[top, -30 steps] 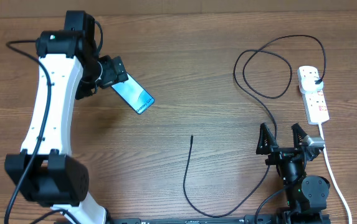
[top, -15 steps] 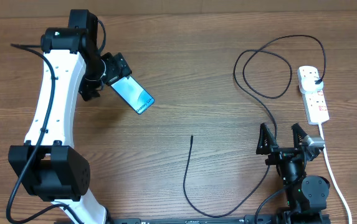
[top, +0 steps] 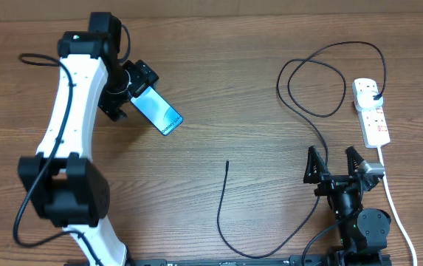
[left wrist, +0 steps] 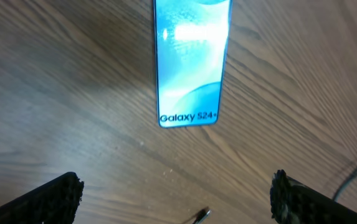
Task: Plug charger to phone and switch on socket
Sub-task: 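Close the left gripper on the phone's bottom edge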
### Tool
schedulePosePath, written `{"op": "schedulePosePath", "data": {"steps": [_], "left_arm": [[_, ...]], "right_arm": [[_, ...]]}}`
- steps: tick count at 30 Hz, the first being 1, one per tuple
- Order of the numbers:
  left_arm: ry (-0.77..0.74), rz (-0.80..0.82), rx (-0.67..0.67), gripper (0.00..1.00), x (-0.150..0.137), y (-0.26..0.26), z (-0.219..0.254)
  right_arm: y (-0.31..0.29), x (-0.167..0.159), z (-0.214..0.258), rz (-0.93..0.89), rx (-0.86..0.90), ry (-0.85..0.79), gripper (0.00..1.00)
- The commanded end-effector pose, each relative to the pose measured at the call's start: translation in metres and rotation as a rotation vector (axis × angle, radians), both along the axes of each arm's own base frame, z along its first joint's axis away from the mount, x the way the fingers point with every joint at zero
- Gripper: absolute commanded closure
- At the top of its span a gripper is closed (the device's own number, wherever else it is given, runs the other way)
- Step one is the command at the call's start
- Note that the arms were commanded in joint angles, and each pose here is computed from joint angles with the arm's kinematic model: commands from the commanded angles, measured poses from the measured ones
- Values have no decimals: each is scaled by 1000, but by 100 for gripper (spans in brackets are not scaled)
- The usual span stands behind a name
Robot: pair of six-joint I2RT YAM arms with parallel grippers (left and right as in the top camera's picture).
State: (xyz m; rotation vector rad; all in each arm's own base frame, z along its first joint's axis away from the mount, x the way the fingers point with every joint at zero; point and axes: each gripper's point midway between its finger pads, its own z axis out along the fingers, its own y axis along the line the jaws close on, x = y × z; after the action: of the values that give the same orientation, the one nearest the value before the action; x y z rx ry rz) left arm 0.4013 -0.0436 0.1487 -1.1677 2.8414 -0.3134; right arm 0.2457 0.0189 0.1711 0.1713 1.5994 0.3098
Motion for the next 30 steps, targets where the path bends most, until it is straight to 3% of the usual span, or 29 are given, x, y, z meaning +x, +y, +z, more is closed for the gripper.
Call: {"op": "schedulePosePath", "data": {"steps": [1, 16, 30], "left_arm": [[46, 15, -23, 0, 10, -7, -23], [174, 17, 18, 0, 19, -5, -97], [121, -19, 90, 0, 34, -17, -113]], "right_arm": [[-1, 0, -1, -7, -7, -6, 0], [-1, 0, -1, -7, -7, -6, 0], [-1, 0, -1, -7, -7, -6, 0]]}}
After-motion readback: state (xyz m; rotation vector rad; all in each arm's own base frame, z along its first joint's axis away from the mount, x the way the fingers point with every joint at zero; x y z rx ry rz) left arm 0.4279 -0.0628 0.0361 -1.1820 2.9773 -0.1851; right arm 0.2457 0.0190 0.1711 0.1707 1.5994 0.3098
